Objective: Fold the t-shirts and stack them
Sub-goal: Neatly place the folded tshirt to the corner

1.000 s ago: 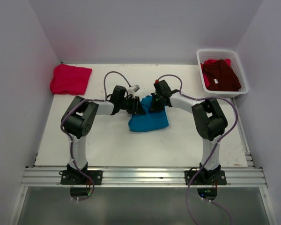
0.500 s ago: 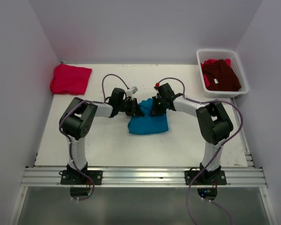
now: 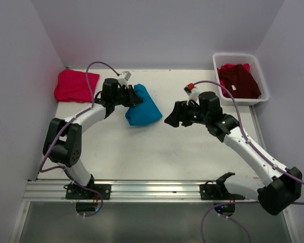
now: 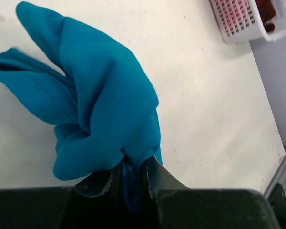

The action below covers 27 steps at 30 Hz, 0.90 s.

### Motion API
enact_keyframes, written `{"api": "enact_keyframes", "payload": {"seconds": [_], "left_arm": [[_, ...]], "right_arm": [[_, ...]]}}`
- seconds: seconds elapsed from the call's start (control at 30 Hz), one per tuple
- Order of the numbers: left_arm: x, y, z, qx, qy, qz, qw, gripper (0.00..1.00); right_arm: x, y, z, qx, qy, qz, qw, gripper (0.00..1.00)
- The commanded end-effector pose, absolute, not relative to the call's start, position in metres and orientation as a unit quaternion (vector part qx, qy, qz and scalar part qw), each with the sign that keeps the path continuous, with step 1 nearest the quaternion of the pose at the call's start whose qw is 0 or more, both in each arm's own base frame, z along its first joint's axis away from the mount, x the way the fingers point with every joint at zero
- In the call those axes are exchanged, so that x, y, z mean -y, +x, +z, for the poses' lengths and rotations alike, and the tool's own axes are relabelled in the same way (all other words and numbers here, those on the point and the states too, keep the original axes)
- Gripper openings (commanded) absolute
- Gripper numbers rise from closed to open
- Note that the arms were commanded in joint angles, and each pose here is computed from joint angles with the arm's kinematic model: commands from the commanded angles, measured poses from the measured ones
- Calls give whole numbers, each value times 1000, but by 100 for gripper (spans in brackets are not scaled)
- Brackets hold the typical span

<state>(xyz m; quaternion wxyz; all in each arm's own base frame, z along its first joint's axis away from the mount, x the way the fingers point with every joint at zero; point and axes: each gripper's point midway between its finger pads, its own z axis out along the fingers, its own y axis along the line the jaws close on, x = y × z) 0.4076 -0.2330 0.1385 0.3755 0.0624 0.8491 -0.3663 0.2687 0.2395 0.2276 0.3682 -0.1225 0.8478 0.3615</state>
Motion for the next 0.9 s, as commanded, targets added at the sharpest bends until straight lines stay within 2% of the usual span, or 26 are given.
{"api": "enact_keyframes", "payload": {"seconds": [0.0,0.33,0.5,0.87], "left_arm": [[204,442,170,-839,31,-331,430,0],[117,525,222,-821,-56,-279,495,0],[44,569,245,-799,-115,-257,532,0],[-81,614,235,-747,-206,-276,569,0]], "right_arm": [[-223,239,187,-881,-122,335,310,72],[-205,206,163,-894,-111,328,285,72],[-197,197,156,-901,-108,316,277,71],[-186,184,138,-921,-95,292,239,71]]}}
